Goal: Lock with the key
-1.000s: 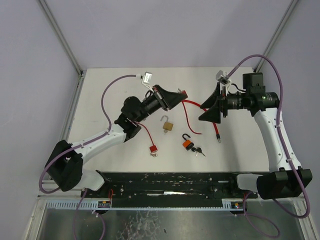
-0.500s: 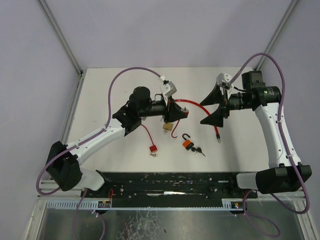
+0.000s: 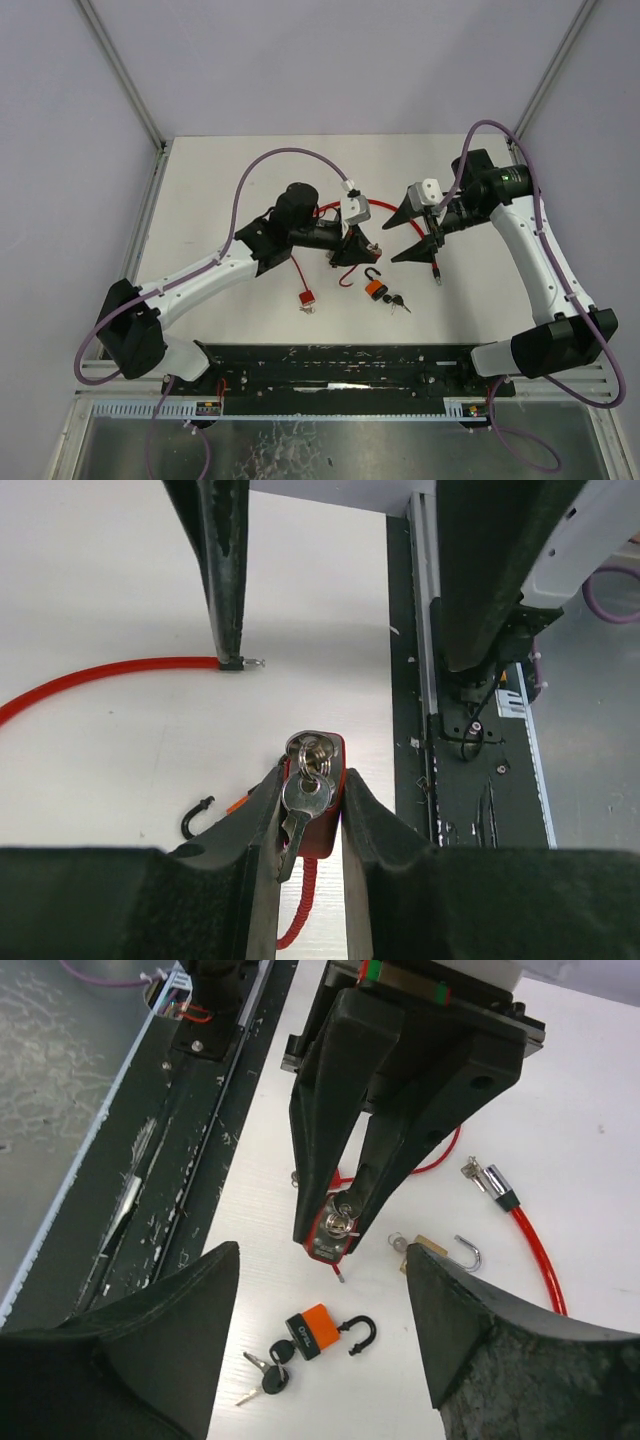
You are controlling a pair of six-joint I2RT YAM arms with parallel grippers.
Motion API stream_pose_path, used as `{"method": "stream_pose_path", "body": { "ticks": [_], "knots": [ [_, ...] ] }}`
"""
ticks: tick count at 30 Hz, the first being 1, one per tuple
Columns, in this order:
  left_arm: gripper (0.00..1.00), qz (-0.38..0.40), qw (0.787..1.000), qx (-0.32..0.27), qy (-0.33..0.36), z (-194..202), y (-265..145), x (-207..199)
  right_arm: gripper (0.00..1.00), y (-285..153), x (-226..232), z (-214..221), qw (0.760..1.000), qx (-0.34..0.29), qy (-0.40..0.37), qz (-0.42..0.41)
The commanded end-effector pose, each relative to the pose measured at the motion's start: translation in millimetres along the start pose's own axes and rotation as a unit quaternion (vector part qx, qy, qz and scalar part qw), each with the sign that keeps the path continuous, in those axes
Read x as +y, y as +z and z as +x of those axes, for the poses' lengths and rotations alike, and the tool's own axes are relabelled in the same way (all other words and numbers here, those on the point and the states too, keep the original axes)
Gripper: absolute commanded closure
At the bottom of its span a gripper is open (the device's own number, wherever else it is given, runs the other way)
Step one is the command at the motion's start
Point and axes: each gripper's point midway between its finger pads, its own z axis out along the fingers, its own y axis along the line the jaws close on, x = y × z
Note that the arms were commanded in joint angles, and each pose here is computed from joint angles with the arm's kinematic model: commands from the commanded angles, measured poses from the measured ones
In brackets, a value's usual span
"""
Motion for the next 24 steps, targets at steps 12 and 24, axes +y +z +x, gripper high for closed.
{"method": "stream_pose_path", "body": {
  "ticks": [12,24],
  "knots": [
    [1.00,0.047,0.998,-0.003,0.052,-12.0,6.4,-17.7,0.55,13.1,1.0,-1.5,0.996,0.028,-0.075,-0.039],
    [1.00,0.064,0.997,-0.003,0.052,-11.3,10.0,-24.7,0.65,18.2,3.2,13.7,0.994,0.055,-0.072,-0.053]
  ]
}}
